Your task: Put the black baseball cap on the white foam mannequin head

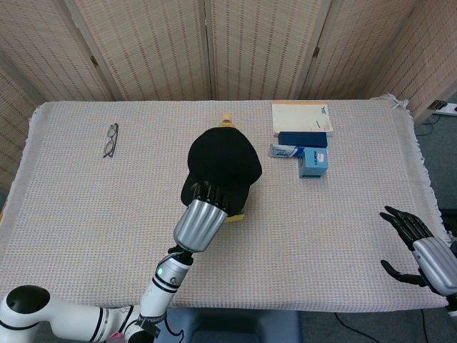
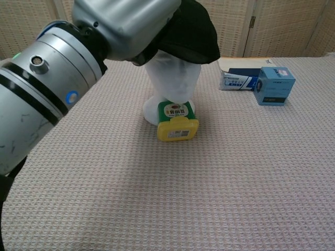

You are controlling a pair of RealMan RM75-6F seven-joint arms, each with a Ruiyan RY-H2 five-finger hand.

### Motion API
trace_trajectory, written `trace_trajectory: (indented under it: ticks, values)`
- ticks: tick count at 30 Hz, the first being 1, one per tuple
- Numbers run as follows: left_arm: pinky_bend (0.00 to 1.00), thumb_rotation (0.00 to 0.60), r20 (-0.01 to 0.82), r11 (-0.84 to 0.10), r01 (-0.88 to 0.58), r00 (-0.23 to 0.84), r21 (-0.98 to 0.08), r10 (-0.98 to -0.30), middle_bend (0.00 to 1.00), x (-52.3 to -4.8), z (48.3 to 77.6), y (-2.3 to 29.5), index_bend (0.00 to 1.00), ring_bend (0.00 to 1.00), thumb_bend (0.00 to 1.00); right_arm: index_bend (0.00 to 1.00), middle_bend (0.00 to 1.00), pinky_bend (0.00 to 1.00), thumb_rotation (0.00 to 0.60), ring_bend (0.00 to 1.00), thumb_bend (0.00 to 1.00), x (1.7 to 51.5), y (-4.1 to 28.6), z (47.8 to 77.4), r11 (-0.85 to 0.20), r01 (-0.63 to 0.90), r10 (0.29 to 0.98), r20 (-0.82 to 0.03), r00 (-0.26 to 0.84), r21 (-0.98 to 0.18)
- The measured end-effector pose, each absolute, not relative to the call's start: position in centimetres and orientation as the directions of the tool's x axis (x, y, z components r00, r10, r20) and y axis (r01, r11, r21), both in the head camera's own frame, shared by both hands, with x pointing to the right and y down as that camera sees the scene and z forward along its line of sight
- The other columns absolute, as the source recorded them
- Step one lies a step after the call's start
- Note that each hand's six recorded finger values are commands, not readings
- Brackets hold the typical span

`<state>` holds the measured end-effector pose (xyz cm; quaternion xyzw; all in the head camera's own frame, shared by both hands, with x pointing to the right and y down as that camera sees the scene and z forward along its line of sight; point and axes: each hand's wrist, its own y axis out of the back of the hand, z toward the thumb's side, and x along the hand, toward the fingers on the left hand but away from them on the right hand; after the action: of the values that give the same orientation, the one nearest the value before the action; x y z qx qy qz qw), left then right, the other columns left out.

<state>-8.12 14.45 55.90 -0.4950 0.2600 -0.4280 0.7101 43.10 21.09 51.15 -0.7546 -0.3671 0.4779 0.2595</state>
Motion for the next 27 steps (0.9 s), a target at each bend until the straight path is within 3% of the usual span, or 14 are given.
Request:
trace_trajectory:
  ticks: [13, 20, 27]
  values:
    - [0.41, 0.600, 0.132, 0.021, 0.330, 0.434, -0.944, -0.891, 0.27, -9.0, 56.1, 16.2, 0.14, 0.22, 0.25, 0.00, 0.00, 0.00, 0.600, 0.00, 0.26, 43.2, 21.1, 51.2, -0.593, 0.305, 0.804, -0.530, 0.269, -0.745]
    - [0.41, 0.600, 0.178, -0.082, 0.278, 0.342, -0.957, -0.923, 0.16, -12.6, 56.0, 16.3, 0.07, 0.18, 0.23, 0.00, 0.00, 0.00, 0.600, 0.00, 0.26, 43.2, 21.2, 51.2, -0.592, 0.296, 0.805, -0.532, 0.263, -0.750]
    - [0.38, 0.600, 0.243, -0.202, 0.176, 0.262, -0.964, -0.934, 0.13, -17.3, 56.4, 16.5, 0.02, 0.15, 0.22, 0.00, 0.00, 0.00, 0.600, 0.00, 0.26, 42.9, 21.4, 51.4, -0.591, 0.278, 0.805, -0.536, 0.253, -0.757]
